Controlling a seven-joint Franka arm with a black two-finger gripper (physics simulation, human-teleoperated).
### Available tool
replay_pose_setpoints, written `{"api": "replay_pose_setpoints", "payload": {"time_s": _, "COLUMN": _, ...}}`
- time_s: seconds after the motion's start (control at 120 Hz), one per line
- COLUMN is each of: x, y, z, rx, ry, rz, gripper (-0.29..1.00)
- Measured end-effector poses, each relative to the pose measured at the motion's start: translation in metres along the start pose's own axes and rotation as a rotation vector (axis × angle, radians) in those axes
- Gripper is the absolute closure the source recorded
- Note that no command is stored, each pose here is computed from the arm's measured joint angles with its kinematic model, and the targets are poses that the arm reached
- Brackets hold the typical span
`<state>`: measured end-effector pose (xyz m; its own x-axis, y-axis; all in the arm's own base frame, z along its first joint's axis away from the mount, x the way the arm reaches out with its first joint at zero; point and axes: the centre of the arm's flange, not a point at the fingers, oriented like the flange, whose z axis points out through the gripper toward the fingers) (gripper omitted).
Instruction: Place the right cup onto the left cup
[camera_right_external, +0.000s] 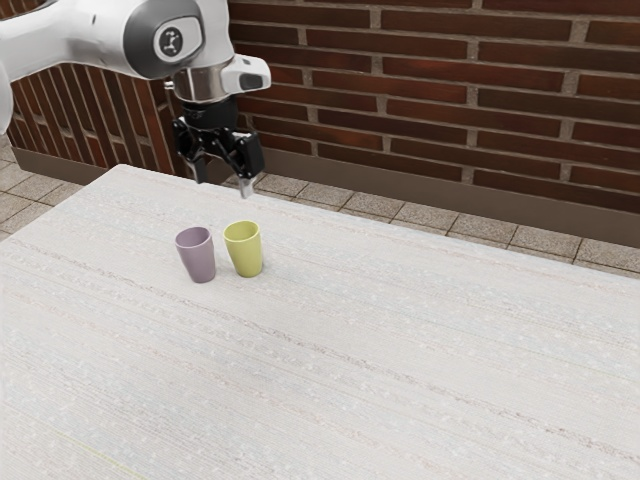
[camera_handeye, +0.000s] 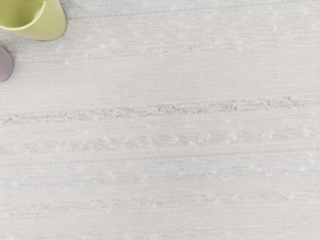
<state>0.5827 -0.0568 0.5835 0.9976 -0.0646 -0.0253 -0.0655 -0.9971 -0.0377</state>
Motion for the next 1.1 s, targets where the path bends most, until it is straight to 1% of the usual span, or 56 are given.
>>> {"api": "replay_pose_setpoints", "payload": {"time_s": 0.3, "x": 0.009, "y": -0.006, "z": 0.009, "rx": -0.001, "ry": 0.012, "rz": -0.009, "gripper": 0.00}}
{"api": "replay_pose_setpoints", "payload": {"time_s": 0.567, "x": 0.031, "y": -0.028, "z": 0.042, "rx": -0.001, "ry": 0.008, "rz": -0.047, "gripper": 0.01}}
{"api": "replay_pose_setpoints", "payload": {"time_s": 0.767, "x": 0.050, "y": -0.039, "z": 0.068, "rx": 0.008, "ry": 0.006, "rz": -0.062, "gripper": 0.12}}
{"api": "replay_pose_setpoints", "payload": {"time_s": 0.908, "x": 0.063, "y": -0.050, "z": 0.079, "rx": 0.023, "ry": 0.017, "rz": -0.069, "gripper": 0.22}}
{"api": "replay_pose_setpoints", "payload": {"time_s": 1.1, "x": 0.081, "y": -0.065, "z": 0.098, "rx": 0.052, "ry": 0.016, "rz": -0.073, "gripper": 0.31}}
